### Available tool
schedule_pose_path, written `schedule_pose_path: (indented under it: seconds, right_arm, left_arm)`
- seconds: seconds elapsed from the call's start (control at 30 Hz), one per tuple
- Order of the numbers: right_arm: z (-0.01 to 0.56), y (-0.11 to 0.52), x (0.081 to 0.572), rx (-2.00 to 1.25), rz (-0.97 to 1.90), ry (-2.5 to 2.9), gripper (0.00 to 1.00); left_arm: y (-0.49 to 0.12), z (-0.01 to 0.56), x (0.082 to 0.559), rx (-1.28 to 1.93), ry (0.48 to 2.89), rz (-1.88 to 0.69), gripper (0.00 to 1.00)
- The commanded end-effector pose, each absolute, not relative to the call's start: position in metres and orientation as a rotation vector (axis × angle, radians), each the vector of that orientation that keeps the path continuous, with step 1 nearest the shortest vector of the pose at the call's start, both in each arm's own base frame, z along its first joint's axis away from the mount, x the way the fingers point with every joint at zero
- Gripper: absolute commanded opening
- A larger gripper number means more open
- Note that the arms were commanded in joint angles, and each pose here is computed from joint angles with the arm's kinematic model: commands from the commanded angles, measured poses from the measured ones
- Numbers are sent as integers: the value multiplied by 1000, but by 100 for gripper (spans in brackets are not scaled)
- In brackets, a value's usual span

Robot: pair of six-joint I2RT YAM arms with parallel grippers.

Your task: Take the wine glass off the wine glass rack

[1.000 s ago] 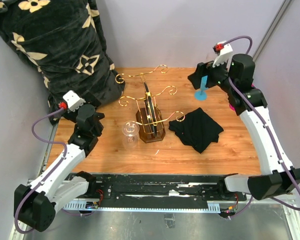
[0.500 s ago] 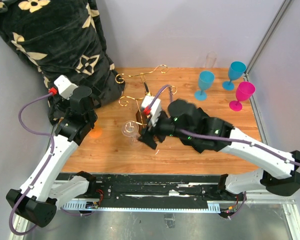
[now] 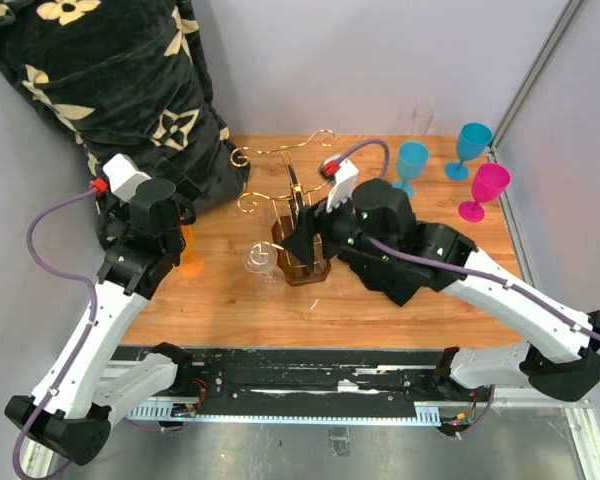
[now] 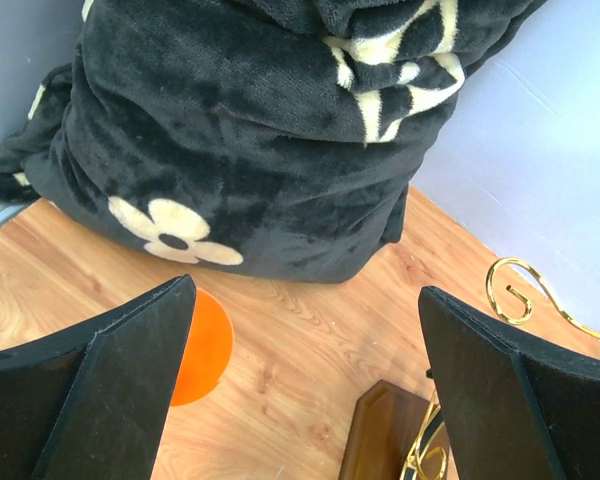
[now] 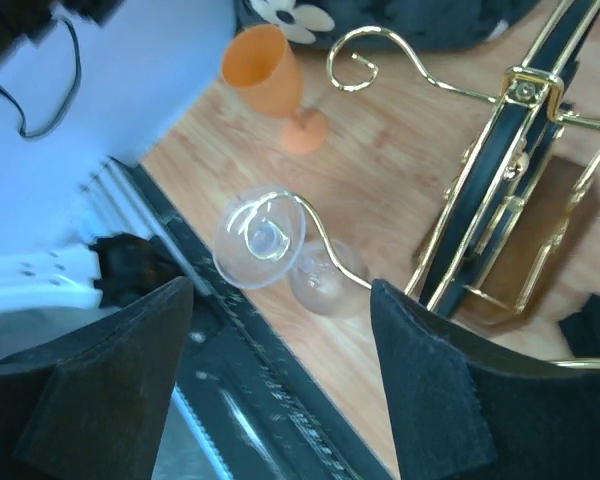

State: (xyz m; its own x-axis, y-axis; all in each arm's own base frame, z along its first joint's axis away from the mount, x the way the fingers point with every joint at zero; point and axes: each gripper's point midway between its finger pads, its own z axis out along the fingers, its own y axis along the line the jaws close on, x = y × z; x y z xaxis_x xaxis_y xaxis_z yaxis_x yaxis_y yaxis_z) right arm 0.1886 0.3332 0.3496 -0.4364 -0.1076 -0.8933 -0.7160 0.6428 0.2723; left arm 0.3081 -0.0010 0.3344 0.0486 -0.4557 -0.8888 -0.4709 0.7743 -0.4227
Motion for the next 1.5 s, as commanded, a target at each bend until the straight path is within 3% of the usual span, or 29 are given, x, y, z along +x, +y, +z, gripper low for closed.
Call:
schedule_pose_path:
  seconds: [0.0,0.33,0.8,1.17,1.3,1.47]
  right_arm:
    - [348,344,193,-369,1247,2063,68]
    - [323,369,185,-279,1449,2147,62]
    - [298,389,197,-277,1424,2226,57]
    - [293,405,191,-328,1481,2237,30]
    - [300,403,190,-331,1487,2217,13]
    - [310,396,195,-296,1480,2169,1]
  left_arm:
    - [-6,338,310,-758,1582,-7,100]
    - [-6,341,310,-755,1580,-11,99]
    - [8,350,297,-768,1545,48,100]
    - [3,340,302,-750,1579,42,100]
    - [4,341,302,-746,1581,55,100]
    - [3,343,300,-742,1583,48,100]
